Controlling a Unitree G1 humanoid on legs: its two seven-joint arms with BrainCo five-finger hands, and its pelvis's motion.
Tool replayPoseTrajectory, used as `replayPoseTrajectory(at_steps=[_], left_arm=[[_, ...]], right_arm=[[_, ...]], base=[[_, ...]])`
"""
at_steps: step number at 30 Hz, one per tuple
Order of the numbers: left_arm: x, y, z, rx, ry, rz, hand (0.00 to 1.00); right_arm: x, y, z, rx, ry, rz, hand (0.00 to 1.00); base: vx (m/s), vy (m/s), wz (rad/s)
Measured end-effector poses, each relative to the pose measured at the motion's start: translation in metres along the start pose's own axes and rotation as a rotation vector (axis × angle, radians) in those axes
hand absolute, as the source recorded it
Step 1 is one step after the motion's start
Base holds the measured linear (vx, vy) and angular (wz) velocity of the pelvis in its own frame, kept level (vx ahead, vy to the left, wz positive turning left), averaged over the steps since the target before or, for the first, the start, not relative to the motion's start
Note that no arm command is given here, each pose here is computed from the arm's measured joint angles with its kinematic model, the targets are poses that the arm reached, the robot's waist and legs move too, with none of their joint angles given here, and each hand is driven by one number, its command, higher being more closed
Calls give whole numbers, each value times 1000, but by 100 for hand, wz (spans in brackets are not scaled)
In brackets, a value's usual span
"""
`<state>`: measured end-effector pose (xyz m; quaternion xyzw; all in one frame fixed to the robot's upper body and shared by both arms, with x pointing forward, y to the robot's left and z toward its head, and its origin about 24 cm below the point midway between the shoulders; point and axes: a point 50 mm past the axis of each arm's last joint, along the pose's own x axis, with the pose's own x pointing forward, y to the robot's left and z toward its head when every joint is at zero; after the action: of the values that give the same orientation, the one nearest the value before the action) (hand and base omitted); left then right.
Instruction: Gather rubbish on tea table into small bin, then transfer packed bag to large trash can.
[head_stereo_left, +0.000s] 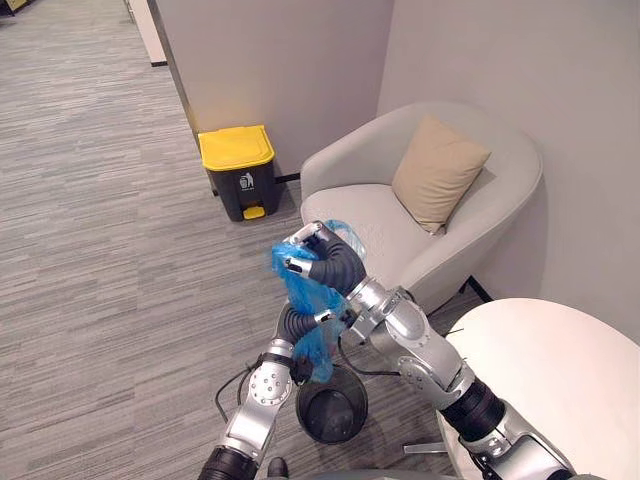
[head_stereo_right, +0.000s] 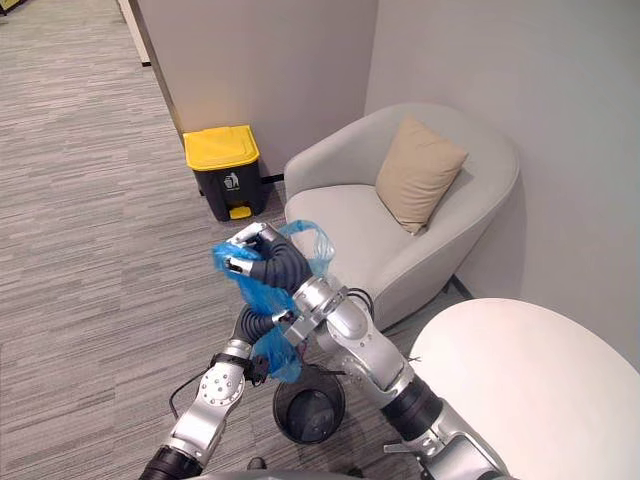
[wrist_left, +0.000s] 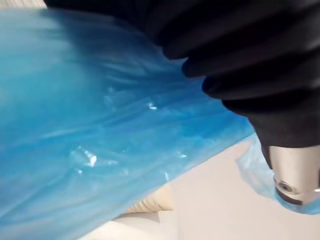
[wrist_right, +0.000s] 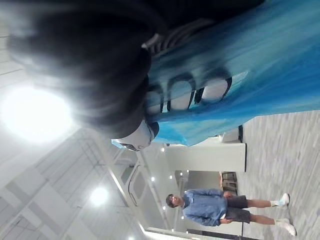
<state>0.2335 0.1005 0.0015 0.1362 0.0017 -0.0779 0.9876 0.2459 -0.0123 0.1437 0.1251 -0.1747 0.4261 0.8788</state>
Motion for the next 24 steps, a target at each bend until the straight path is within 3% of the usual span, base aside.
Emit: replayPoseTrajectory(at_steps=[12, 13, 24], left_arm=[[-3, -5, -14, 55, 66, 6, 0], [-2, -5, -14, 55, 63, 15, 100], [7, -7, -2, 60, 7, 33, 100]], right_arm=[[10, 13, -4, 0, 29, 88, 100], [10, 17, -6, 19, 34, 102, 100], [17, 29, -5, 67, 36, 165, 100]], base=[[0, 0, 0], [0, 0, 0], [0, 0, 0]])
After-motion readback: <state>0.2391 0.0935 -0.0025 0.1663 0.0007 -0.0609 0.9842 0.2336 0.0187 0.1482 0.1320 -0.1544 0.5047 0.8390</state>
